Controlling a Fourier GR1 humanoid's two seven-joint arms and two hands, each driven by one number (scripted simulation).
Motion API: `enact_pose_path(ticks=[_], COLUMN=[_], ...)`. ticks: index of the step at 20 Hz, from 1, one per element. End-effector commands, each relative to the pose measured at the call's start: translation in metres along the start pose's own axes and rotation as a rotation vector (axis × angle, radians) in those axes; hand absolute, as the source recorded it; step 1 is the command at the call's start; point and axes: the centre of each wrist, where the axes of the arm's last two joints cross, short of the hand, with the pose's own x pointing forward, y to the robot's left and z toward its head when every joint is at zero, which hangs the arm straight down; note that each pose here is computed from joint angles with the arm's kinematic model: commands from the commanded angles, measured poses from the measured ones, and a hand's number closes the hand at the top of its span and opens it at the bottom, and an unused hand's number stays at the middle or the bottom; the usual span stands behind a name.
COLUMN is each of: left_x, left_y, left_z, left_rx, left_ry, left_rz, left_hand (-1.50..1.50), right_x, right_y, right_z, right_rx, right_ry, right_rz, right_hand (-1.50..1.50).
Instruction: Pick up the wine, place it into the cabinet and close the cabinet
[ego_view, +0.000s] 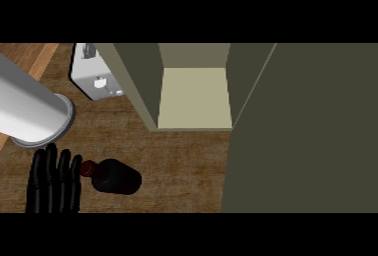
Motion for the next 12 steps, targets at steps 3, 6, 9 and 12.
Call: enact_pose_path(ticks=[3, 6, 9, 12], left_x=[-0.018, -0.036, -0.054, -0.074], left_y=[0.015, 0.029, 0.038, 0.042], left_z=[-0.017, -0.016, -0.015, -0.017], left_rx=[0.028, 0.044, 0.066, 0.058], left_ry=[0.006, -0.005, 0.009, 0.022], left_rz=[0.060, 0.036, 0.032, 0.045], left_hand=[-1.50, -1.50, -1.50, -1.50], right_x=[0.028, 0.025, 0.027, 0.032], right_y=[-0.003, -0.004, 0.007, -0.006], right_z=[0.026, 0.017, 0.028, 0.026], right_rx=[0.017, -0.001, -0.005, 0.010], right_ry=[-0.061, -0.039, -0.065, -0.033], right_rz=[-0.014, -0.018, -0.032, -0.018], right_hand=[-1.50, -1.50, -1.50, -1.50])
